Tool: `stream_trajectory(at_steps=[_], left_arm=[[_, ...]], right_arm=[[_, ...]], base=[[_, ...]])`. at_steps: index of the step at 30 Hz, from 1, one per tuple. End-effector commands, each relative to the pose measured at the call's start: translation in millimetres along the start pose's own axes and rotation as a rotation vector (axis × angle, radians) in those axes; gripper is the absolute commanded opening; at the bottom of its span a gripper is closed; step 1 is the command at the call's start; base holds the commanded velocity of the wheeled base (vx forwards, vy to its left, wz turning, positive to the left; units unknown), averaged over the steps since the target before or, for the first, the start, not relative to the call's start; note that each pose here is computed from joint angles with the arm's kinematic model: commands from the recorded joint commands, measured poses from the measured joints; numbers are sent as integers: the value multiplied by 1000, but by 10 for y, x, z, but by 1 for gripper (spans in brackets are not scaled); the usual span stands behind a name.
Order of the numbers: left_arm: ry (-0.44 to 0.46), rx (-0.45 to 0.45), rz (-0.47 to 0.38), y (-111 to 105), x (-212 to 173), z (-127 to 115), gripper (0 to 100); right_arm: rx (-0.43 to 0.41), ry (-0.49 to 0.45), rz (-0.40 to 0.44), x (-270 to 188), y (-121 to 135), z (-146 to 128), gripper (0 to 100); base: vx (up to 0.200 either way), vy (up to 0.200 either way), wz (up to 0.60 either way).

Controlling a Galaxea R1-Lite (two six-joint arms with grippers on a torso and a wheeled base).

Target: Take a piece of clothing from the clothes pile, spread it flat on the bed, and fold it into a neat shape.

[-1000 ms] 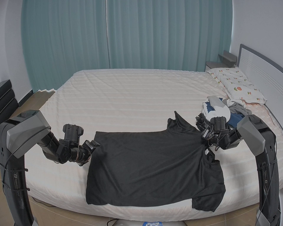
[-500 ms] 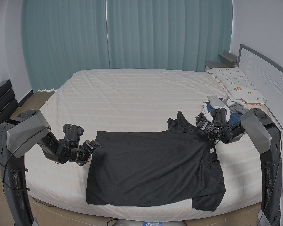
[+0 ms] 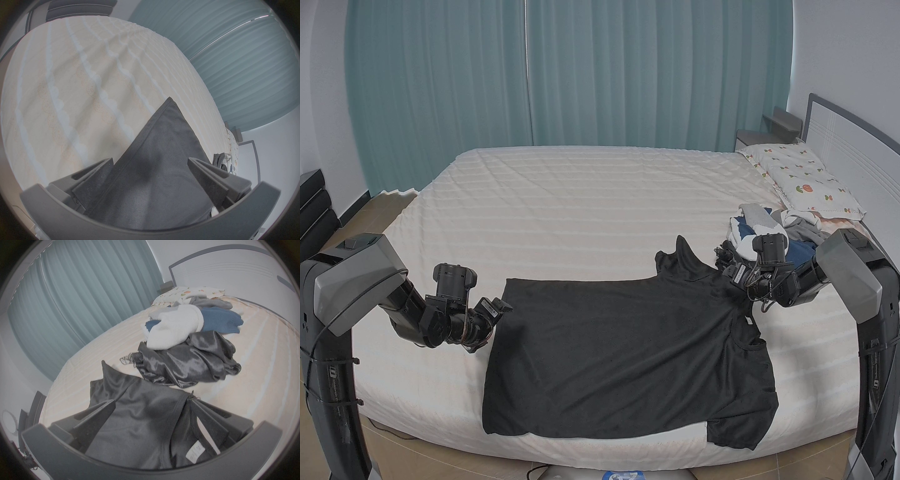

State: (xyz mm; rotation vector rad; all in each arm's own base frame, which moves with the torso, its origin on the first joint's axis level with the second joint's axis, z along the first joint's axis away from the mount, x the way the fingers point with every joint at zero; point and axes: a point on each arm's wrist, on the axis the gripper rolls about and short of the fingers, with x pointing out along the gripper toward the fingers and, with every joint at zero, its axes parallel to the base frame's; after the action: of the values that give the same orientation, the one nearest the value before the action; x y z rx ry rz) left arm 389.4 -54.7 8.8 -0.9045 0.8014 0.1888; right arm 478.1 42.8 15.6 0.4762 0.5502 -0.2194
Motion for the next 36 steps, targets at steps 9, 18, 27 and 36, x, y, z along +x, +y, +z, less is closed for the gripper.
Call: stream_trajectory(at_steps=[9, 18, 27, 36], left_arm=[[1, 0, -1, -1, -1, 1, 100], [2, -2, 0, 1, -1, 0, 100], [1, -2, -1, -1, -1, 1, 100], [0, -2, 1, 1, -1, 0, 100]], right_arm=[[-89, 31, 148, -427, -248, 11, 100], [-84, 18, 184, -702, -418, -82, 100], [-54, 39, 195, -711, -357, -146, 100], [-21, 61, 220, -618, -218, -246, 100]], base=[[0, 0, 0], [0, 0, 0], [0, 0, 0], [0, 0, 0]])
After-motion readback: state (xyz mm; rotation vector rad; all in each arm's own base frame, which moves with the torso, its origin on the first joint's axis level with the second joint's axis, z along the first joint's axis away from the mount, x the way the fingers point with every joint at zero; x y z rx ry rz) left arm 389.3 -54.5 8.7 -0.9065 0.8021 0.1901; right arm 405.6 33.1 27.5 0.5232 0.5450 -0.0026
